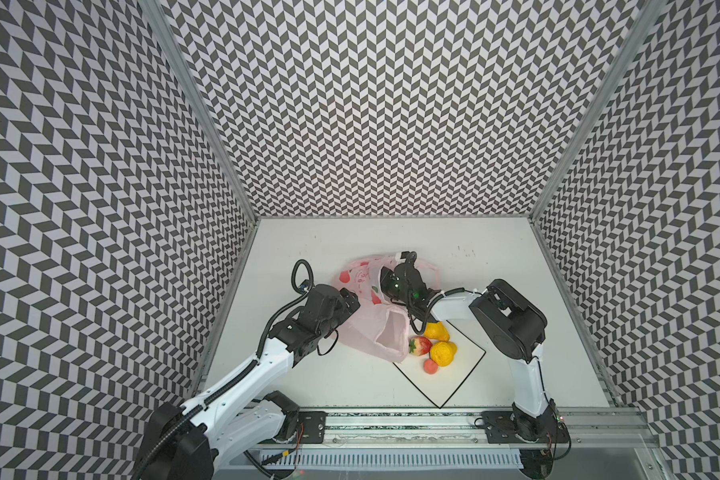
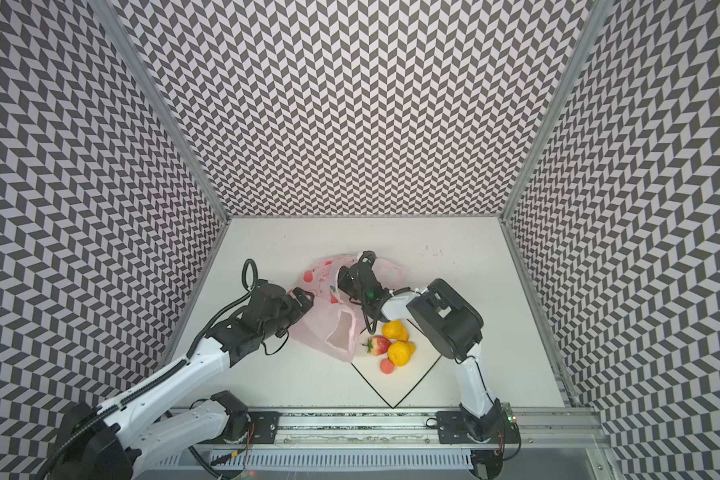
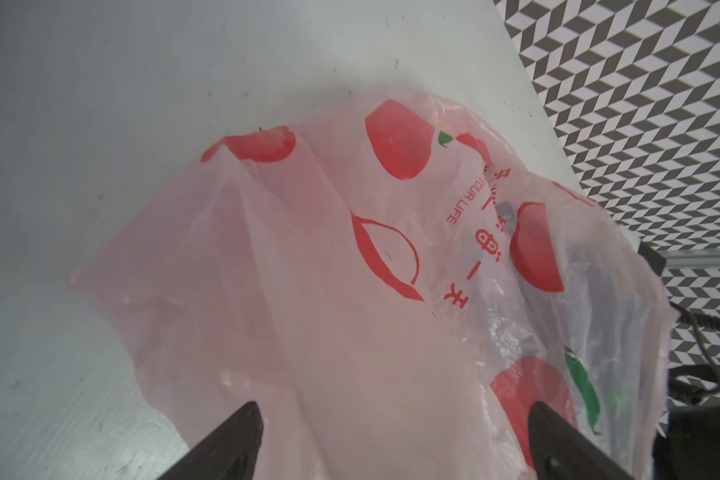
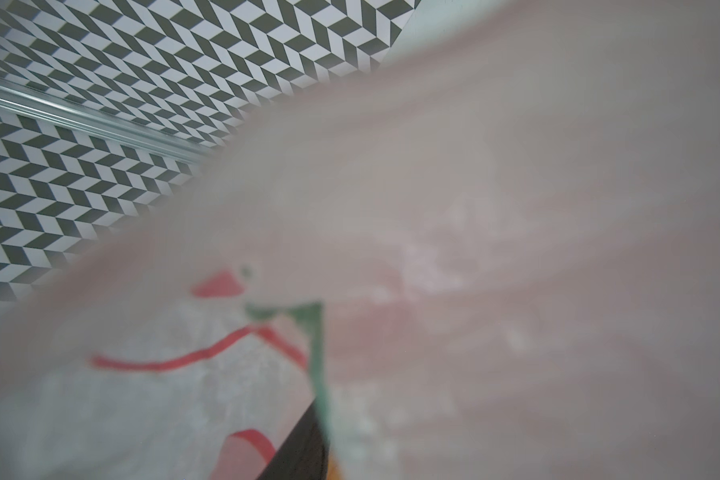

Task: Take the fake fruits out of the plastic bag

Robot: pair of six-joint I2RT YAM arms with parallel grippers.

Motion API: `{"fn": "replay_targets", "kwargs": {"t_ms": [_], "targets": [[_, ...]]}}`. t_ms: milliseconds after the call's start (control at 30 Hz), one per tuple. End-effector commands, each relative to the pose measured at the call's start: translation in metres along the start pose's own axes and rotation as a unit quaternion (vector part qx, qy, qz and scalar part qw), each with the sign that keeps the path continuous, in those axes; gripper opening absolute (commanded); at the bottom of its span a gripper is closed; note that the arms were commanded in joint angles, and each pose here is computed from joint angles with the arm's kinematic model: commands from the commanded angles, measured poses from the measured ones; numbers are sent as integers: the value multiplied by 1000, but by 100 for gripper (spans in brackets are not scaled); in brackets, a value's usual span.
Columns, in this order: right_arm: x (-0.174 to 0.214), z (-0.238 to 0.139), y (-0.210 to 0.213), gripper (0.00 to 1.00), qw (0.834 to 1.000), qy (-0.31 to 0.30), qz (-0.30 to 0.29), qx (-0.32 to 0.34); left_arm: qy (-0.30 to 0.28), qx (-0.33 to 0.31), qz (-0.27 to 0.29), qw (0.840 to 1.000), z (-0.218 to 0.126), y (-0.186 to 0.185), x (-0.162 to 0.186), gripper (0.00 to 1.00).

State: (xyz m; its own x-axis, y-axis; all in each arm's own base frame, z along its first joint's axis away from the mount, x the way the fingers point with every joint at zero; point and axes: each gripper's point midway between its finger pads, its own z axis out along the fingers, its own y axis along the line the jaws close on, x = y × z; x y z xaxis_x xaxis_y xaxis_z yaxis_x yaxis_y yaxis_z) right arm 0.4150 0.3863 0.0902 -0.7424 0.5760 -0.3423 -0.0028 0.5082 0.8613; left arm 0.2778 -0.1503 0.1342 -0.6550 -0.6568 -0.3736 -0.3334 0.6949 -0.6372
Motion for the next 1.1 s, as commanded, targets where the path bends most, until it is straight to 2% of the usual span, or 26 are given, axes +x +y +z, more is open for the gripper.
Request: {"fn": "replay_targets", "kwargs": {"t_ms": [0, 167, 267, 333, 367, 467, 567, 700, 900, 967, 1067], "targets": [[-2, -7, 27, 48, 999, -1, -10, -31, 11, 23, 14, 1000, 5, -11, 0, 99], [-1, -9, 28, 49, 999, 3, -20, -30, 12, 22, 27, 999, 15, -9, -3, 76], [-1, -11, 32, 49, 999, 7, -26, -35, -2, 45, 50, 998, 14, -17, -8, 40], [-1, -14, 35, 50, 999, 10, -31, -38, -14, 60, 69, 996, 10, -25, -14, 9], [-1, -16, 38, 51, 999, 10, -34, -40, -16, 62, 78, 995, 8, -28, -15, 0], [-4, -23, 47, 53, 998, 10, -48, -47, -27, 69, 117, 990, 2, -40, -22, 0], [-6, -30, 55, 56, 997, 9, -65, -51, -43, 100, 171, 979, -12, -61, -30, 0], [-8, -40, 56, 58, 996, 6, -81, -42, -61, 151, 247, 955, -36, -91, -36, 0], [2, -46, 47, 63, 995, 21, -89, -33, -74, 170, 326, 927, -53, -105, -38, 0], [7, -45, 41, 65, 995, 27, -89, -28, -75, 166, 335, 924, -51, -102, -37, 0], [12, -41, 30, 67, 996, 33, -85, -17, -69, 149, 323, 932, -40, -86, -36, 0]]}}
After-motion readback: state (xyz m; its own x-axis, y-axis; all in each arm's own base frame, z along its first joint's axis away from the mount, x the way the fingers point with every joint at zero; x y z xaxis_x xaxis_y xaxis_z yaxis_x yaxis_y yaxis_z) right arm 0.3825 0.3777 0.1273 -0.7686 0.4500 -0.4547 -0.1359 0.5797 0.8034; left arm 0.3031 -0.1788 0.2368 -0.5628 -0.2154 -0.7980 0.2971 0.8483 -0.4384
